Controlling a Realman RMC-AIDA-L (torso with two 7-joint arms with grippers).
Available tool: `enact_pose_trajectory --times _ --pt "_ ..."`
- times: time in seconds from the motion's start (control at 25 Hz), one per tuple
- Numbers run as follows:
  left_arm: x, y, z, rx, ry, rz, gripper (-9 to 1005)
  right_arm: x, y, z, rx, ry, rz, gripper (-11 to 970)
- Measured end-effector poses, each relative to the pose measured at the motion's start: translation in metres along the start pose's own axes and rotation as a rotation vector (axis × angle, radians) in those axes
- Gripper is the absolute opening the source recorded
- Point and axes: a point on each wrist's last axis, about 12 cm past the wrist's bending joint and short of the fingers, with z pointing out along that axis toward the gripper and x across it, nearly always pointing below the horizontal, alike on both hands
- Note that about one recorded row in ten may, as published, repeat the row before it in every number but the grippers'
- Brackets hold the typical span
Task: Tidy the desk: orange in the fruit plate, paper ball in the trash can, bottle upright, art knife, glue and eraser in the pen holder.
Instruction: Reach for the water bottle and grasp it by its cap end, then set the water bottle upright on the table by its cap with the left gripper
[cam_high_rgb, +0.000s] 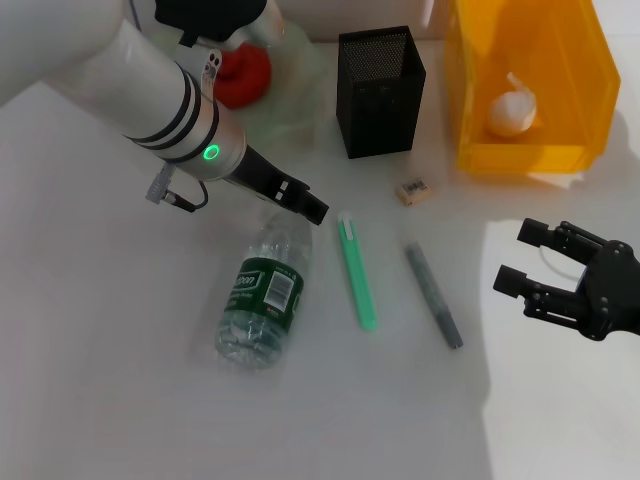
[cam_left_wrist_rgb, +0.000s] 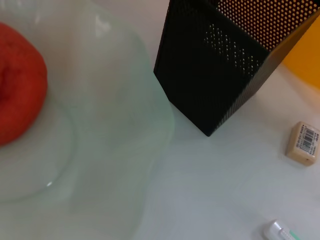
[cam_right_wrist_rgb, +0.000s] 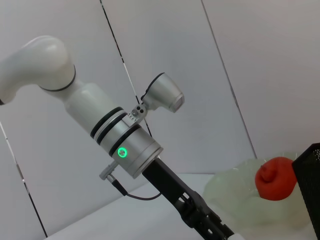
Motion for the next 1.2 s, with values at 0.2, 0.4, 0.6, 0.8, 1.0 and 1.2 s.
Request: enact_pose_trajectory --times 0.2,0.4,0.6,0.8,1.0,1.2 --pt "0.002 -0.001 0.004 -0.008 -0.002 0.013 720 0.000 0.000 0.001 0.000 -0.003 0.005 846" --pt "0.003 -0.003 0.005 -0.013 -0.001 0.022 715 0.000 0.000 0.002 -0.005 -0.002 0.021 846" --pt "0.004 -0.005 0.008 -0.023 0.001 0.045 710 -0.001 0.000 0.003 -0.006 -0.002 0.024 846" --pt "0.005 -0.007 0.009 -0.024 0.005 0.059 551 -0.001 0.000 0.003 -0.005 -0.005 0.025 846" --pt "0.006 -0.012 0.008 -0.027 0.004 0.101 479 -0.001 0.000 0.003 -0.003 -0.008 0.027 846" --pt "0.009 -0.021 -0.011 -0.002 -0.077 0.172 462 0.000 0.001 0.004 -0.003 -0.010 0.028 846"
